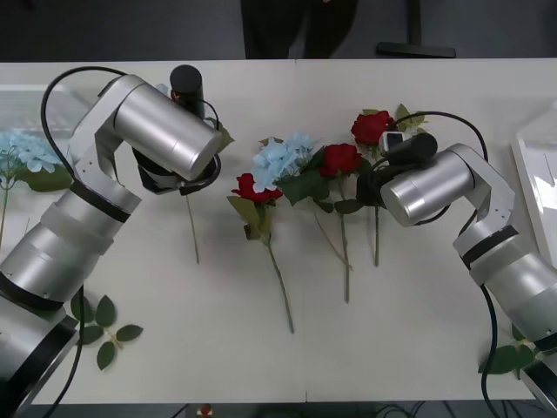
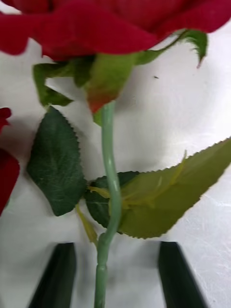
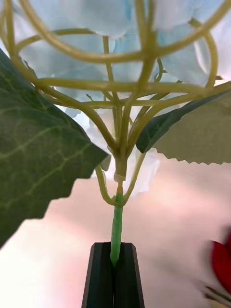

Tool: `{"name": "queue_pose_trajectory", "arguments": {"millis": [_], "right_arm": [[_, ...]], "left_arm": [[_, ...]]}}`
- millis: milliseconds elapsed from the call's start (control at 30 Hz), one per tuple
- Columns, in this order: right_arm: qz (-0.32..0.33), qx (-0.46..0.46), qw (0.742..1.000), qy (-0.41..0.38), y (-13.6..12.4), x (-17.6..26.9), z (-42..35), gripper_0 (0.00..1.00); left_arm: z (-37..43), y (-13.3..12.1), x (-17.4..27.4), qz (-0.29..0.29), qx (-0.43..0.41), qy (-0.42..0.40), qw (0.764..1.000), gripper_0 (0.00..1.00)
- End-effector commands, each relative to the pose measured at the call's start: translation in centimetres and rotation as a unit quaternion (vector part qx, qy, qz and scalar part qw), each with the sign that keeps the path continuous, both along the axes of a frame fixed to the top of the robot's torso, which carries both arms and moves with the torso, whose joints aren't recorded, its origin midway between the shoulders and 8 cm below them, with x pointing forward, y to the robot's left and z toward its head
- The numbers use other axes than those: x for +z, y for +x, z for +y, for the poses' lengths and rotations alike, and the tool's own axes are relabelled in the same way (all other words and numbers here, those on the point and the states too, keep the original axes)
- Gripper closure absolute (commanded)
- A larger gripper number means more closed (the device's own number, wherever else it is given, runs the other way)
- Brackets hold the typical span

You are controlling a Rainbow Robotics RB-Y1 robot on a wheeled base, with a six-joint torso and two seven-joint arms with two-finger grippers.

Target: Place the red flowers into the right box and the blue flowers into the left box. If a person shows an open palm, hand one flower to the person first, then continue sorting.

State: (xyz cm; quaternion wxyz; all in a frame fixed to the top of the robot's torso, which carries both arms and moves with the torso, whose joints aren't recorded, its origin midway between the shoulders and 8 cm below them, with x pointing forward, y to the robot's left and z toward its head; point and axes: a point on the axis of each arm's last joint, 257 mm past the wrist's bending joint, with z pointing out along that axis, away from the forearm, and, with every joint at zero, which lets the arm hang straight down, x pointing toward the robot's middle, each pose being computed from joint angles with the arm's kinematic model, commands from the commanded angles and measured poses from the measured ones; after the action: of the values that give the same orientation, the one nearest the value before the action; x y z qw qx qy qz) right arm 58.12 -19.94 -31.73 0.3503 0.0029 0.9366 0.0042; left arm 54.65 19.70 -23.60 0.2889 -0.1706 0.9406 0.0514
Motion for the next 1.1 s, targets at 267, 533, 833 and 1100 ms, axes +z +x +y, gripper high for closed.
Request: {"name": "queue_pose_trajectory", "arguments": {"millis": [267,533,833,1100], "right_arm": [[0.02,0.029,0.999,-0.036,-1.1,-2.1,0.0,1.0],[0.04,0.014,0.999,-0.026,-1.0,1.4,-1.2,1.0],[0.036,0.03,0.998,0.042,-2.9,15.9,-2.5,1.0],[0.006,0.076,0.995,0.06,-7.0,25.8,-4.9,1.0]], "left_arm": [[13.2,-0.1,6.5,-0.003,-0.005,0.141,0.99,1.0],[15.8,-0.2,6.2,-0.001,-0.008,0.155,0.988,1.0],[15.8,-0.3,6.2,-0.001,-0.004,0.154,0.988,1.0],[15.9,-0.5,6.1,0.003,-0.002,0.155,0.988,1.0]]}}
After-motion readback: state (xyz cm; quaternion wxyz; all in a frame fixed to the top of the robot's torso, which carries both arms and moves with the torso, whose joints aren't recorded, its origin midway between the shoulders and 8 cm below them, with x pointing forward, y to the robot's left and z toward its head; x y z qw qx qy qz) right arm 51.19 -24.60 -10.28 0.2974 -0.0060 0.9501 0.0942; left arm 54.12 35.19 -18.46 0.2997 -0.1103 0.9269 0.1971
